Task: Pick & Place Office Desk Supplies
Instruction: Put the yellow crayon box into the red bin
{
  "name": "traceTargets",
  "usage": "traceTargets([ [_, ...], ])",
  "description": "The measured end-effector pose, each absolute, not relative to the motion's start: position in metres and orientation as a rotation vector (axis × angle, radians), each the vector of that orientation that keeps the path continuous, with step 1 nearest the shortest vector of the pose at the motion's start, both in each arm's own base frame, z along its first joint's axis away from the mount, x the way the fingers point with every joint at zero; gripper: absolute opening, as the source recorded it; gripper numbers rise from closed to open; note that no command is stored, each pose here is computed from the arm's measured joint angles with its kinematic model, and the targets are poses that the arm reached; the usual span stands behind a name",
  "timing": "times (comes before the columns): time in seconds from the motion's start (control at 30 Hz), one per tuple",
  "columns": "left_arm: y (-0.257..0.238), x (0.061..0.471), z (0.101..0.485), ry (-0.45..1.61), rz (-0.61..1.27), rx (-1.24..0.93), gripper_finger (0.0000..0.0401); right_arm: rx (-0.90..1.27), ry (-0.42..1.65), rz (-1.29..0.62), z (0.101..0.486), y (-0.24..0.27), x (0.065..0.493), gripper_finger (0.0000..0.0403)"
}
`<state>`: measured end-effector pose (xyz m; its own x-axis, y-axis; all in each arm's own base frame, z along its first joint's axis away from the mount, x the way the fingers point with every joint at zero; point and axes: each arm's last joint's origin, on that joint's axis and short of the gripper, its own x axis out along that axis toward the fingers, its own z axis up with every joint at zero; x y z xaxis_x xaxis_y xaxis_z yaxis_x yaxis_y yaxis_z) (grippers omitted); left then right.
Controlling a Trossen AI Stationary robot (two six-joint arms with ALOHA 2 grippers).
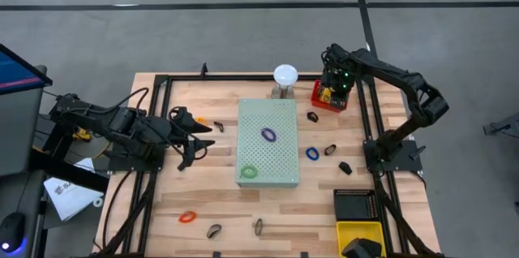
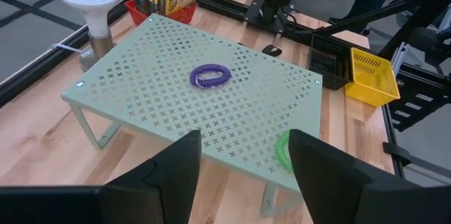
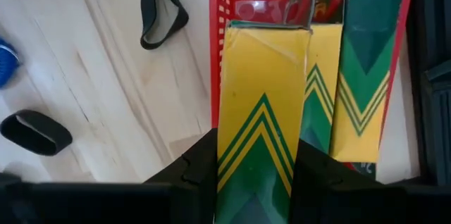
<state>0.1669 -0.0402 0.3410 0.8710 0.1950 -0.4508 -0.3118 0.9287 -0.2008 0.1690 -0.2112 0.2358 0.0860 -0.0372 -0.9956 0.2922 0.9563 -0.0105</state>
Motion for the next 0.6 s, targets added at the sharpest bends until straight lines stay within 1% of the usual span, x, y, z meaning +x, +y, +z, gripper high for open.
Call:
traceTargets([
  [0.27, -0.041, 0.169, 0.344, 0.409, 0.261, -0.286, 0.021, 0.206, 1.503, -0.245, 0.225, -0.208, 0.166, 0.0114],
  [0.6, -0.041, 0.169, 0.345, 0.4, 0.258, -0.288, 0.021, 0.182, 1.504, -0.264, 0.225, -0.21, 0.167, 0.0115],
])
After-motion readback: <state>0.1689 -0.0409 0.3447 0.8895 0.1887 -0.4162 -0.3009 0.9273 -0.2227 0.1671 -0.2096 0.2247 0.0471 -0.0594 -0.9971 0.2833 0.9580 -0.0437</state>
